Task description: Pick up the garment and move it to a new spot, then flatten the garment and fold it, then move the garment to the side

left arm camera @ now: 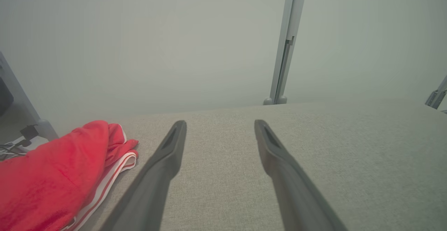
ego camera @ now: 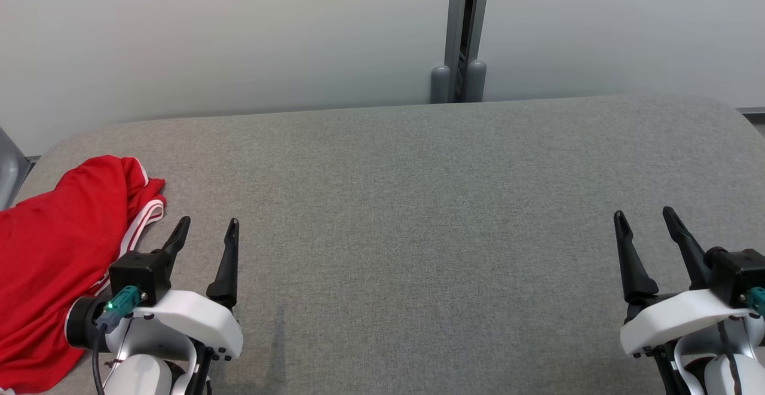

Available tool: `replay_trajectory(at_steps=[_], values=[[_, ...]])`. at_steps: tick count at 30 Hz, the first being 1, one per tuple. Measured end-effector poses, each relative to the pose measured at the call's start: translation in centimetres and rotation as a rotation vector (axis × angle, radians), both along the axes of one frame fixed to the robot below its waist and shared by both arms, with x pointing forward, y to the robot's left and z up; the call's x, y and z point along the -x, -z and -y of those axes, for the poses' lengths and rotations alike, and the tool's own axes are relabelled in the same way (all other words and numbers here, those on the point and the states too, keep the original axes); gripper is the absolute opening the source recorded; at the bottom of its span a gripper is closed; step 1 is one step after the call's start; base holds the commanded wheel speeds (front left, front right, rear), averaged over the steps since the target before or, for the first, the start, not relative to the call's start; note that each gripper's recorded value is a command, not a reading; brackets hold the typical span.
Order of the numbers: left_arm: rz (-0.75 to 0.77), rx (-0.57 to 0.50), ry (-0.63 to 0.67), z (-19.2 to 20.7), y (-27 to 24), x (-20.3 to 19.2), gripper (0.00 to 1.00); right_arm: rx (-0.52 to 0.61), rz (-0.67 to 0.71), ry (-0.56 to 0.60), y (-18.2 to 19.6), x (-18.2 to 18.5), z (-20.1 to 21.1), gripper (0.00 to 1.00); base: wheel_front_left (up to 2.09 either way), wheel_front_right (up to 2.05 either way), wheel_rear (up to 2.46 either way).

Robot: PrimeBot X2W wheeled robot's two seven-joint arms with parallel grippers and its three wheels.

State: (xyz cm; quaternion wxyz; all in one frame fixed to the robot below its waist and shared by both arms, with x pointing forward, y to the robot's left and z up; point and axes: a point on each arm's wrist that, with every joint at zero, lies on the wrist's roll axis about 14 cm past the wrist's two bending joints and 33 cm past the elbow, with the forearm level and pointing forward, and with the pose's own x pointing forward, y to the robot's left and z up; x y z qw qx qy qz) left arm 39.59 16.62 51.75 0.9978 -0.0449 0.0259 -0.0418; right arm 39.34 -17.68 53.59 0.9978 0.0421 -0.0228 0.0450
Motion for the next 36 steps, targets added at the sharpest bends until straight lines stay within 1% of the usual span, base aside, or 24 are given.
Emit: replay_trajectory(at_steps=[9, 29, 36], values=[[-0.016, -0.053, -0.001, -0.19, 0.37, 0.01, 1.00, 0.039, 0.002, 0.002, 0.04, 0.31, -0.13, 1.00, 0.00, 0.00, 0.00], [-0.018, -0.039, -0.005, -0.15, 0.44, 0.03, 1.00, 0.006, -0.004, 0.025, -0.01, 0.31, 0.53, 1.00, 0.00, 0.00, 0.00], [0.007, -0.034, -0.021, -0.62, -0.15, 0.13, 1.00, -0.006, 0.001, 0.016, -0.24, 0.09, 0.20, 1.00, 0.00, 0.00, 0.00]])
